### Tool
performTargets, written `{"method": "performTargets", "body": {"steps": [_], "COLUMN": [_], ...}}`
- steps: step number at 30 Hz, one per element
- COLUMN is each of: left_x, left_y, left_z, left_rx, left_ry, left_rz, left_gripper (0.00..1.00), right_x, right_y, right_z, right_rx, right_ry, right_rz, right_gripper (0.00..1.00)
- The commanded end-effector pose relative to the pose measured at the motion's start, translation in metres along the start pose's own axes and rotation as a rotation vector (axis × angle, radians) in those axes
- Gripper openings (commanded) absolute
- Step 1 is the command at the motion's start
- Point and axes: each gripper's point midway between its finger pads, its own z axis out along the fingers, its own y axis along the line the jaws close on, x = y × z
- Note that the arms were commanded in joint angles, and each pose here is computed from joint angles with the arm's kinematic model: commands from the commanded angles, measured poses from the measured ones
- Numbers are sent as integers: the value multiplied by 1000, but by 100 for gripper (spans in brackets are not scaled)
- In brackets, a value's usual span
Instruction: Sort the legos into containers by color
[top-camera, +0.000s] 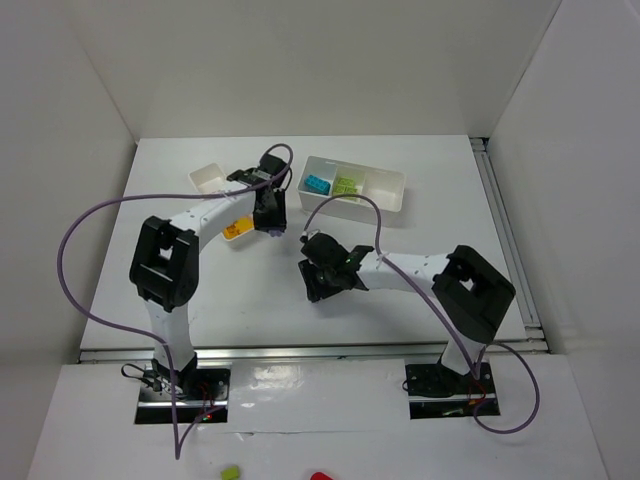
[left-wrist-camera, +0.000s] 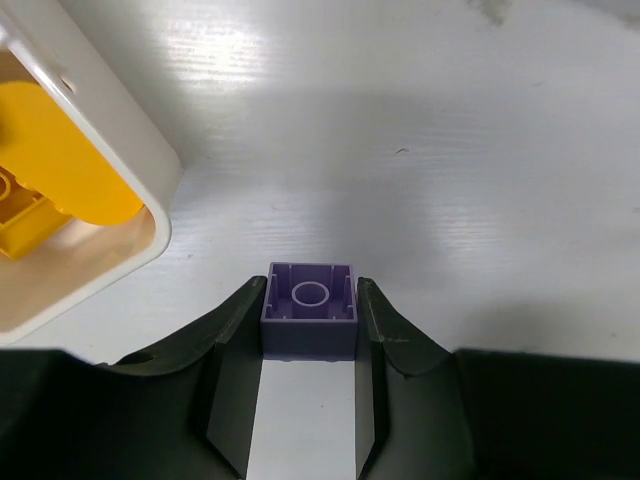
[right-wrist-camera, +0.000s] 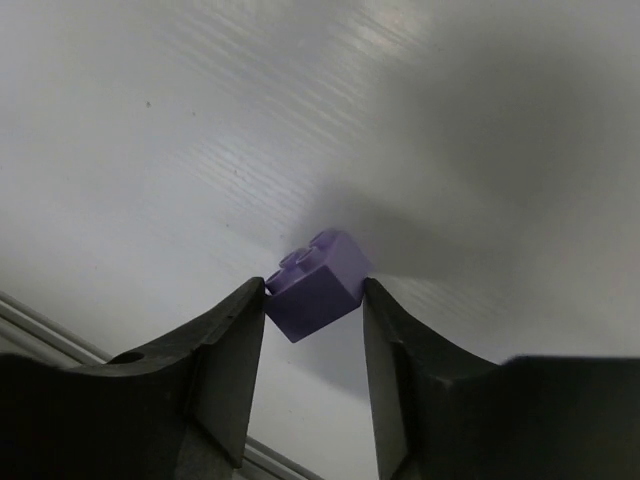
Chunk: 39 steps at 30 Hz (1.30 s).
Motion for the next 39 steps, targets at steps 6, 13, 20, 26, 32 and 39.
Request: {"method": "performTargets", "body": {"steps": [6, 13, 20, 26, 32, 39], "left_x": [-61, -88, -83, -73, -77, -86], "left_y": [-29, -49, -55, -75, -124, -190], "left_z": [-73, -101, -100, -117, -132, -99], "left_rx": [122, 209, 225, 299, 404, 553], "left_ry": [-173, -238, -218, -216, -237, -189], "left_rz": [22, 27, 48, 91, 160, 184], "left_gripper": [27, 27, 27, 27, 28, 29], "right_x": [-33, -75, -149, -202, -235, -206], "right_y": [5, -57, -146, -215, -254, -301], "right_z": [-8, -72, -129, -118, -104, -171], "right_rx": [38, 230, 380, 451, 504, 615], "right_ry": [-96, -256, -475, -538, -544, -638], "right_rz": [9, 121, 282, 339, 374, 531], "right_gripper": [24, 24, 24, 24, 75, 81]}}
